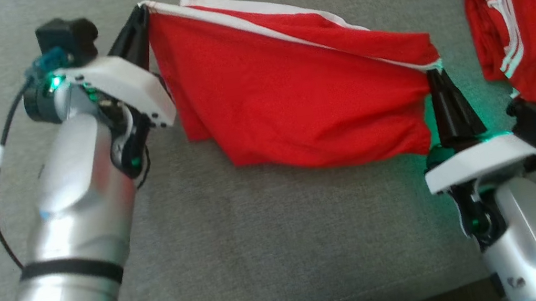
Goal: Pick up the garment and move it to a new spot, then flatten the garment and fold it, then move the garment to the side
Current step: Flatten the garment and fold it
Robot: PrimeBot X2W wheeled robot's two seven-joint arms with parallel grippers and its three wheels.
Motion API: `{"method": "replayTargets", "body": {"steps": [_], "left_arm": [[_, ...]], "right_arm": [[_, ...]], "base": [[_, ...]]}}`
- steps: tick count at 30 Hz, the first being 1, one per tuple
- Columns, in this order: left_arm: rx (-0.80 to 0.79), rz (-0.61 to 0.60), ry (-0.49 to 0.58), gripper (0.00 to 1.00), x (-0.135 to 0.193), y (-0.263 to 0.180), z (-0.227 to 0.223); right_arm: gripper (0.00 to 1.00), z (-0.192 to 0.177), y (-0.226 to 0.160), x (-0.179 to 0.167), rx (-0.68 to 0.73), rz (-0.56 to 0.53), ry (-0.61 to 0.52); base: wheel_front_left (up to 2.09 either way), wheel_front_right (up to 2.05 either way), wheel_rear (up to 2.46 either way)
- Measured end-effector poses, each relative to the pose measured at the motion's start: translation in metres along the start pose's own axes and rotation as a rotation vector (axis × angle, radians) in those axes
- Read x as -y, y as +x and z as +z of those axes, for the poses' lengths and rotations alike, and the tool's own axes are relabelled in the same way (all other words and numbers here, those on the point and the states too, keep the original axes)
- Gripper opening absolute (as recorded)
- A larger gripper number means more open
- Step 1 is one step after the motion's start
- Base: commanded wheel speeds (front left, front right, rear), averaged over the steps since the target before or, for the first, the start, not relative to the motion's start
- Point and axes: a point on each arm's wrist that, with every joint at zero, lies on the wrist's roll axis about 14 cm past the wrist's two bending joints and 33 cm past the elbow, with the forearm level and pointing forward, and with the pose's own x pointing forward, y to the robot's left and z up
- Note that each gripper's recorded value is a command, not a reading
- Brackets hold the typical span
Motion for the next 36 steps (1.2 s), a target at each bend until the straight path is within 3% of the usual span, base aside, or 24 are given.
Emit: {"method": "replayTargets", "body": {"steps": [6,7,8,9,10,11,12,20,24,36], "left_arm": [[-0.063,-0.01,-0.02,0.0,0.003,0.026,-0.02],[-0.074,-0.013,-0.025,0.0,0.004,0.029,-0.023],[-0.083,-0.017,-0.031,0.0,0.006,0.032,-0.026],[-0.093,-0.022,-0.034,0.0,0.008,0.033,-0.029],[-0.09,-0.024,-0.047,0.31,0.009,0.035,-0.03],[-0.09,-0.026,-0.056,0.87,0.011,0.036,-0.031],[-0.094,-0.028,-0.062,1.0,0.012,0.035,-0.033],[-0.043,-0.018,-0.041,1.0,0.009,0.025,-0.022],[0.074,0.022,-0.015,1.0,0.004,0.012,0.007],[0.255,0.187,0.086,1.0,-0.011,-0.093,0.028]], "right_arm": [[0.02,-0.005,0.012,0.009,-0.017,-0.019,0.0],[0.26,-0.007,0.014,0.01,-0.023,-0.02,0.006],[0.26,-0.009,0.016,0.011,-0.029,-0.023,0.01],[0.77,-0.01,0.017,0.011,-0.035,-0.022,0.008],[1.0,-0.011,0.017,0.011,-0.037,-0.023,0.012],[1.0,-0.012,0.018,0.012,-0.04,-0.024,0.014],[1.0,-0.013,0.017,0.012,-0.044,-0.024,0.012],[1.0,0.023,0.02,-0.008,0.076,0.045,-0.096],[1.0,0.036,0.01,-0.014,0.116,0.06,-0.163],[1.0,0.07,-0.032,-0.027,0.164,0.062,-0.283]], "base": [[0.0,0.0,0.0],[0.0,0.0,0.0],[0.0,0.0,0.0],[0.0,0.0,0.0],[0.0,0.0,0.0],[0.0,0.0,0.0],[0.0,0.0,0.0],[0.0,0.0,0.0],[0.0,0.0,0.0],[0.0,0.0,0.0]]}}
